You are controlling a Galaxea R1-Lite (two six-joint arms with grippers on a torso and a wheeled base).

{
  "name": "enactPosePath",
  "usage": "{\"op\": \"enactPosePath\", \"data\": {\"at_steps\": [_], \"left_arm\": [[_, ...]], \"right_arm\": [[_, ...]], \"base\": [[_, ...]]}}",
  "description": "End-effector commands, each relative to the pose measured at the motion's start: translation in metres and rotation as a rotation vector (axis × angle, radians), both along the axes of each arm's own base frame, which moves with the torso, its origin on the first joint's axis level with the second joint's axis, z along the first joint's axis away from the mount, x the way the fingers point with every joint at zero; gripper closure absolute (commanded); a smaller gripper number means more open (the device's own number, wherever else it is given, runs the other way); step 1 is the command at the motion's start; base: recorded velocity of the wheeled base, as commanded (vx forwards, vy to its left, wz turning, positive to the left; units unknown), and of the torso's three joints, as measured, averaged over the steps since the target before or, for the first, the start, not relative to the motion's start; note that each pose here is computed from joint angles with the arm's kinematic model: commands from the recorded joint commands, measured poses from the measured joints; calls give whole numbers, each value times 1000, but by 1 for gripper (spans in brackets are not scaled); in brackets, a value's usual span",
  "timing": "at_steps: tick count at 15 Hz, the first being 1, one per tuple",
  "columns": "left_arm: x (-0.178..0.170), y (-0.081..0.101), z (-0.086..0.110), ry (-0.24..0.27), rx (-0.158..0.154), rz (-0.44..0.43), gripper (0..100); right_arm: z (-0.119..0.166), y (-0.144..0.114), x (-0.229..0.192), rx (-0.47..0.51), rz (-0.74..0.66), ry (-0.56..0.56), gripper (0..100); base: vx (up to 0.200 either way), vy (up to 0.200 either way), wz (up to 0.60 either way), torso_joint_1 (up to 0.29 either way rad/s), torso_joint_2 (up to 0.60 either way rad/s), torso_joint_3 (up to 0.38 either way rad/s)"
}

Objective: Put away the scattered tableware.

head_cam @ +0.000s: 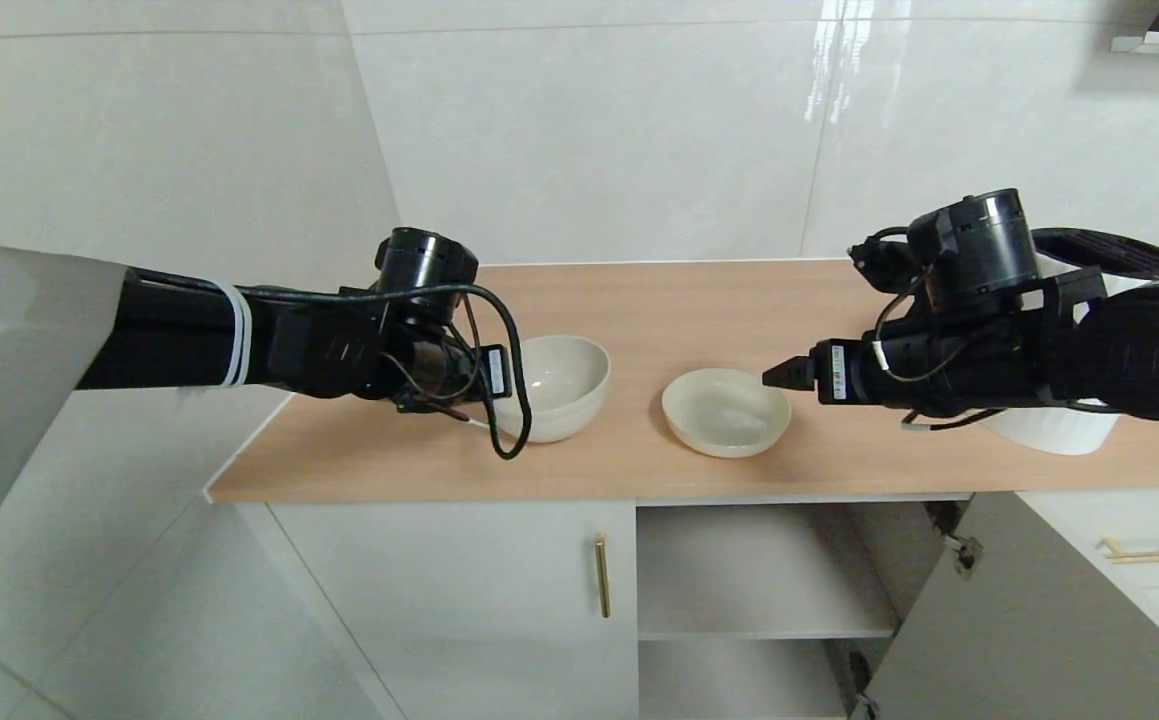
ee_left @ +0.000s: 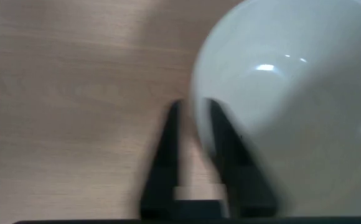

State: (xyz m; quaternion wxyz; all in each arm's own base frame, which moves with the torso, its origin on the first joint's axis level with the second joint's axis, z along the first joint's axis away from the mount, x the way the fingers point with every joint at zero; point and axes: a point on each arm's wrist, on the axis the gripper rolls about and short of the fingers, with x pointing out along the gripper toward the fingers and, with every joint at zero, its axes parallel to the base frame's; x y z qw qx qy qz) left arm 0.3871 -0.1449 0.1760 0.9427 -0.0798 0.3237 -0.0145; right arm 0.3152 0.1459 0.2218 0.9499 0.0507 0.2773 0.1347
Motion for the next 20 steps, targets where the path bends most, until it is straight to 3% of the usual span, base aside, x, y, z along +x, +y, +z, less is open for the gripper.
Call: {"op": "enactPosePath", "data": {"at_steps": [1,3,4,6,9,14,15,20], "left_arm": [[-1,0,1,-1,-2,-1,100],[-9,3,16,-29,-43,21,100],[-26,4,38,-73,-84,18,100],[-54,11,66,-127,-111,0,100],[-79,16,89,-185,-135,-18,100],[-99,13,100,-209,-149,-51,100],[-99,13,101,-211,-149,-51,100],[-118,15,111,-231,-176,-94,100]], "right_arm": [[-5,1,4,-9,-5,11,0],[-11,2,9,-23,-20,24,0],[-16,3,14,-42,-42,30,0],[-33,5,27,-98,-107,52,0],[-55,11,44,-165,-180,71,0],[-67,14,52,-172,-184,88,0],[-66,14,52,-171,-183,87,100],[-66,16,56,-151,-183,84,100]], "base": [[0,0,0,0,0,0],[0,0,0,0,0,0],[0,0,0,0,0,0],[0,0,0,0,0,0],[0,0,0,0,0,0],[0,0,0,0,0,0],[0,0,0,0,0,0],[0,0,0,0,0,0]]}}
